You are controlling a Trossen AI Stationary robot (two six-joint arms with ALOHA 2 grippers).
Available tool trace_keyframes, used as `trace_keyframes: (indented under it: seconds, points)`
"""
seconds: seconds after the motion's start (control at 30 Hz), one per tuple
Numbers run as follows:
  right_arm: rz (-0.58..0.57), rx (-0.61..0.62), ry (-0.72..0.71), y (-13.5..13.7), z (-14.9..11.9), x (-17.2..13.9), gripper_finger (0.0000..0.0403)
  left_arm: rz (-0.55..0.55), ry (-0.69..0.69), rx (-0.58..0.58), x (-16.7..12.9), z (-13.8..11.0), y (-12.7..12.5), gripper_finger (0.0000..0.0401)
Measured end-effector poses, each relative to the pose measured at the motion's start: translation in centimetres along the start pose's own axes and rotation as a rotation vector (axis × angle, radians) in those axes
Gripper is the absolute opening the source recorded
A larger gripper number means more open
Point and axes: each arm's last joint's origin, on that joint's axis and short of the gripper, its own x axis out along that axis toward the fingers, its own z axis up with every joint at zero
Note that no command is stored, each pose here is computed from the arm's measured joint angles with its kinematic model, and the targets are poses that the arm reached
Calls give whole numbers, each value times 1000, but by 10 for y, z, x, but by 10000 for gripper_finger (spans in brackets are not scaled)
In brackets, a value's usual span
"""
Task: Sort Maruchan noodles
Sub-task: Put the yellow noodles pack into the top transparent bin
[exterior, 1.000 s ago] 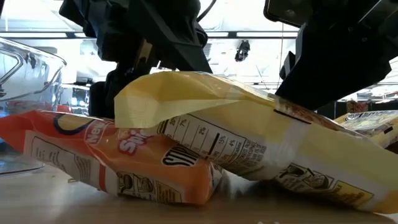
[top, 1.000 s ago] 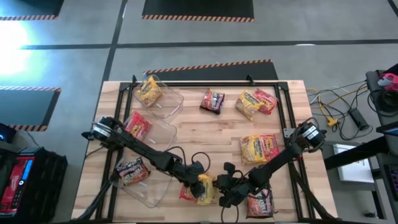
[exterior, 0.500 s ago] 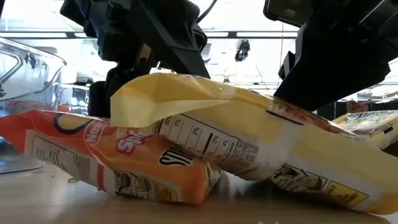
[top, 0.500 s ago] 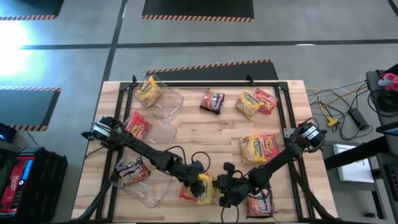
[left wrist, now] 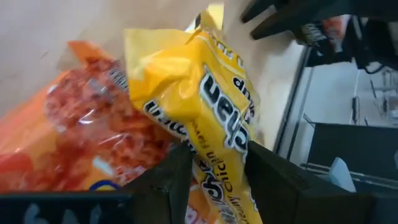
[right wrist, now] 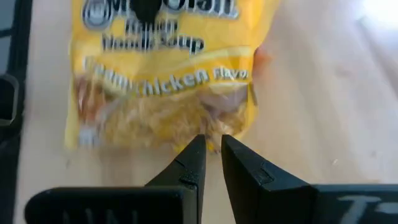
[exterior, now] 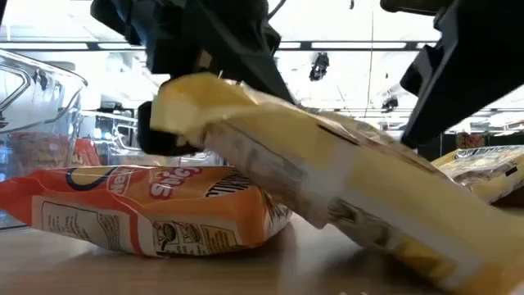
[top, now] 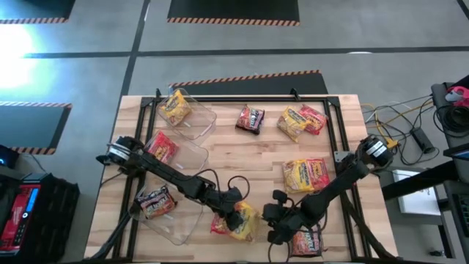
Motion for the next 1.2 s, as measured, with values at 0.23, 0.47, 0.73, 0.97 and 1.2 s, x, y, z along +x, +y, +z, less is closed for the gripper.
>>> trace_keyframes:
  seconds: [0.23,0.47,0.73,0.97,1.2]
  points:
    - [29,13,34,1,-1,-1,43,-33,-23,72,-5,11,-12,88]
    - [73,36,89,4,-5,-1,43,-20,-6,129,-9,16,-21,54]
    - [170,83,63,16,-6,-4,43,1,-6,153,-8,18,-15,41]
    - [177,74,12,25,-13,13,43,10,-15,216,-9,21,-14,41]
    - [172,91,5,27,-18,25,43,-20,26,287,-9,21,-16,57]
